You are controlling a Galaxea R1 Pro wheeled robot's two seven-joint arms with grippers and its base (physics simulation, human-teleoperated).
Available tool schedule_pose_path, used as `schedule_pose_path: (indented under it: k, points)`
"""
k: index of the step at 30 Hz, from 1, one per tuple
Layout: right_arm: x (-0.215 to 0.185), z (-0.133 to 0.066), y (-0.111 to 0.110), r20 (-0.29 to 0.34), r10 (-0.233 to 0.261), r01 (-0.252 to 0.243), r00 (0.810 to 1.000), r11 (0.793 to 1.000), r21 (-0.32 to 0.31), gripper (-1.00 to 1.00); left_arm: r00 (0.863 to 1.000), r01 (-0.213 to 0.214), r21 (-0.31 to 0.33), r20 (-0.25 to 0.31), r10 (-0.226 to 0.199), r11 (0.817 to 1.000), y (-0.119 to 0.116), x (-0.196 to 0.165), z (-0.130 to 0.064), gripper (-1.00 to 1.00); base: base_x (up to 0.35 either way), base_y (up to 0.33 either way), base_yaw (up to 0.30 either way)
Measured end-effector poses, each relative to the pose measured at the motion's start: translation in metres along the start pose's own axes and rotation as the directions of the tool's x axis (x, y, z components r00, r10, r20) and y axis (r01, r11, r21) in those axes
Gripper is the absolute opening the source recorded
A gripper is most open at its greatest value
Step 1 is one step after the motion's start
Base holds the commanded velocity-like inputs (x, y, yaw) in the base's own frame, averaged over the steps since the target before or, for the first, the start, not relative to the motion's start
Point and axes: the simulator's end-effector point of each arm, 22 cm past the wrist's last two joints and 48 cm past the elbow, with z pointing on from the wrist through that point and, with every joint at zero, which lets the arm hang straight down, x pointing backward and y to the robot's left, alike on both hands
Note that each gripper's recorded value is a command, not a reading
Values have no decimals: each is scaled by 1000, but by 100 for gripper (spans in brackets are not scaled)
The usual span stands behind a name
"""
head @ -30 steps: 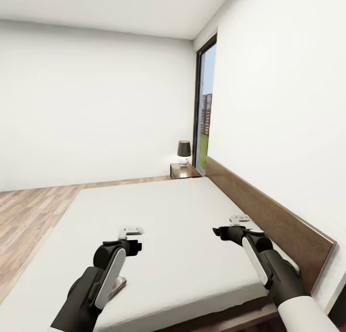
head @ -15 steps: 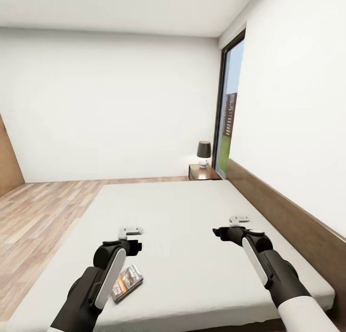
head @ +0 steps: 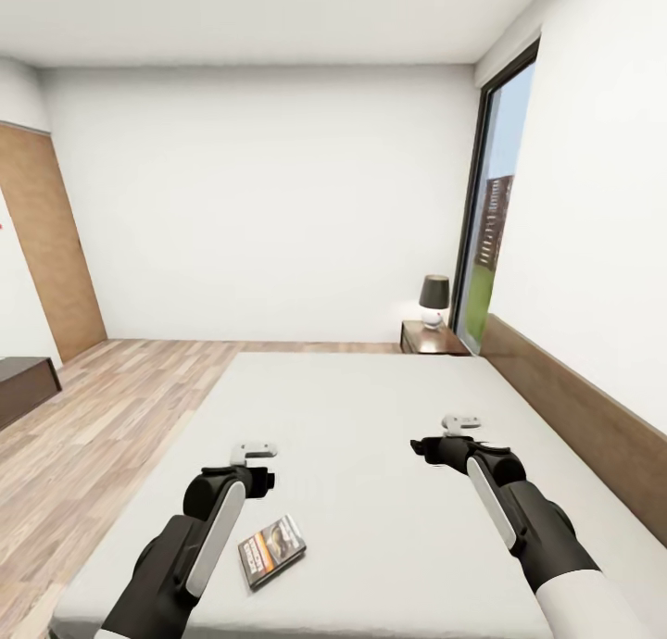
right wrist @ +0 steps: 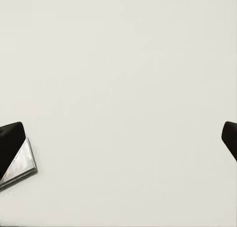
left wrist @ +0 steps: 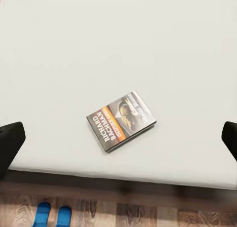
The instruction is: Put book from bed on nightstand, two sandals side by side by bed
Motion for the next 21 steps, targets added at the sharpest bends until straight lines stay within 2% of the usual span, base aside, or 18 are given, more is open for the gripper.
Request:
schedule_pose_path:
  k: [5,6,8,10,11,13,15,21]
  points:
    - [0,0,-1,0,0,0,1000,1000,3,100,1000,-1,-1,0,1,1000,0,0,0,100,315,0,62]
    - [1,0,-2,-2,0,0,1000,1000,4,100,1000,-1,-1,0,1,1000,0,0,0,100,0,0,0]
    - [8,8,-14,-17,1,-1,1000,1000,22,100,1000,10,2,-3,-10,1000,4,-4,13,100,0,0,0]
    - [7,-4,-21,-5,5,-5,1000,999,33,100,1000,17,16,15,-17,1000,4,-10,5,100,0,0,0]
    - [8,-8,-16,-3,2,-2,1000,1000,27,100,999,23,28,22,-23,999,0,-12,2,100,0,0,0]
    - [2,-3,-10,2,-7,7,1000,1000,18,100,999,35,43,24,-36,998,-6,-17,7,100,0,0,0]
    - [-1,-3,-10,2,-14,14,1000,1000,19,100,999,37,31,38,-38,999,-6,-17,4,100,0,0,0]
    - [3,2,-13,-16,-15,15,1000,1000,24,100,1000,20,-10,22,-19,1000,2,-3,0,100,0,0,0]
